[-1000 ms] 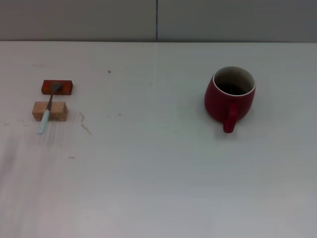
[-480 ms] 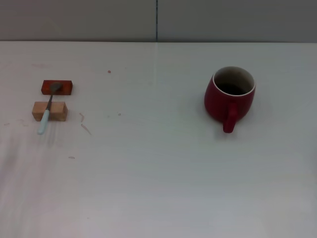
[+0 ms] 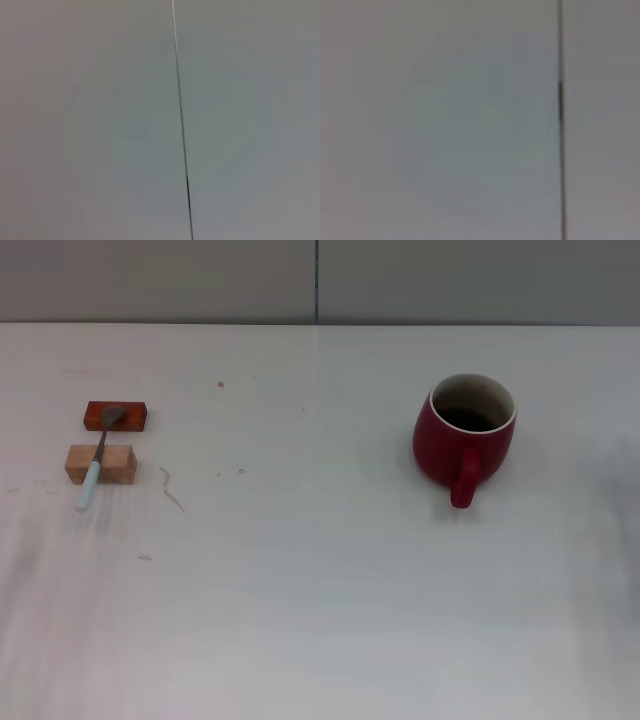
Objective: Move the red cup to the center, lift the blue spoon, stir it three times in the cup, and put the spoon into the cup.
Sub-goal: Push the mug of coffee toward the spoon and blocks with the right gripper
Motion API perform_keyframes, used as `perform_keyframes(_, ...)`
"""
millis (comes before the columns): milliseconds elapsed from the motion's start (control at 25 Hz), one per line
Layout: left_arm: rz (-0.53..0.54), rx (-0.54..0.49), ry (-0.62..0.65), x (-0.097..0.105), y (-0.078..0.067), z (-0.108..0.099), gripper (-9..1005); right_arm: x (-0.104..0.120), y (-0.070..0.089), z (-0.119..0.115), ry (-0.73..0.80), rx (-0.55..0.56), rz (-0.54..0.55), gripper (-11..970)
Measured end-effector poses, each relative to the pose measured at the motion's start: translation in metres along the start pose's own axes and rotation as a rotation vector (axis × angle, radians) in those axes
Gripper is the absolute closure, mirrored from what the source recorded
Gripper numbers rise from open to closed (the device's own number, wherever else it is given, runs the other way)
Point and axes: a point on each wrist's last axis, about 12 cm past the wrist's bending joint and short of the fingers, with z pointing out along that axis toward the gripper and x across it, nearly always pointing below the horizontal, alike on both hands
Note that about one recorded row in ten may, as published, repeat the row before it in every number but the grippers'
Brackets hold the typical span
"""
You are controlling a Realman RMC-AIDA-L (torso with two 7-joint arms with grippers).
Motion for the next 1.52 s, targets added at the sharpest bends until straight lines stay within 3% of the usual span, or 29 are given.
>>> perform_keyframes(600,-0.002,0.004,-0.005,-0.001,-0.001,0.002,202,0.003,0.041,0.002,0.06,-0.171,0.009,960)
perform_keyframes(1520,-0.005,0.01,-0.008,-0.001,-0.003,0.004,204,0.005,0.07,0.004,0.109,-0.306,-0.011,961)
